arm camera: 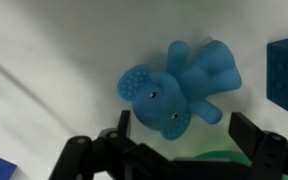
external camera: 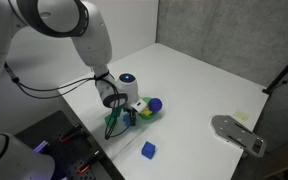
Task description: Put the blue object inside the bowl
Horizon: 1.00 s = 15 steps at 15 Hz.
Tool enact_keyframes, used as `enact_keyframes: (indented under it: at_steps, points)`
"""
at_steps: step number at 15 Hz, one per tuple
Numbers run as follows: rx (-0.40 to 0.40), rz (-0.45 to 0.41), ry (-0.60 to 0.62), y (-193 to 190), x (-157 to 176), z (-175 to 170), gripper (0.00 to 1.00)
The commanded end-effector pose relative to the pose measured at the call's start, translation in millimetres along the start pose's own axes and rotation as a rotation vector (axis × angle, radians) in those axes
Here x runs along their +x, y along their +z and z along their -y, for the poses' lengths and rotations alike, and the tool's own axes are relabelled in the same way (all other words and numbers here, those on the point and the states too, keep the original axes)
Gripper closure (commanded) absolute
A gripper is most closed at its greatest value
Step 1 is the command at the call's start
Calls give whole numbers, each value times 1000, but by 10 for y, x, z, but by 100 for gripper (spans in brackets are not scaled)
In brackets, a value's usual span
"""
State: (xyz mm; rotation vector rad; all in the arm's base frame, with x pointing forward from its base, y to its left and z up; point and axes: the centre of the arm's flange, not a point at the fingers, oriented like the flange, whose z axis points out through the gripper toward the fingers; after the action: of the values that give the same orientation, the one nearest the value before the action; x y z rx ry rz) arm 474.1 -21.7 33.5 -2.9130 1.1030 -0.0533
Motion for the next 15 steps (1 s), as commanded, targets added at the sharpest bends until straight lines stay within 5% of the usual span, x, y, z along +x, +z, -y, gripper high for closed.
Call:
enact_keyframes:
  at_steps: [1, 3, 4, 11, 15]
  points:
    - [8, 0, 5, 129, 13, 81, 0]
    - [6, 10, -5, 165, -6, 96, 0]
    - [9, 16, -5, 164, -11, 100, 21]
    - [45, 9, -41, -239, -39, 96, 70]
    - [85, 6, -72, -507, -81, 148, 79]
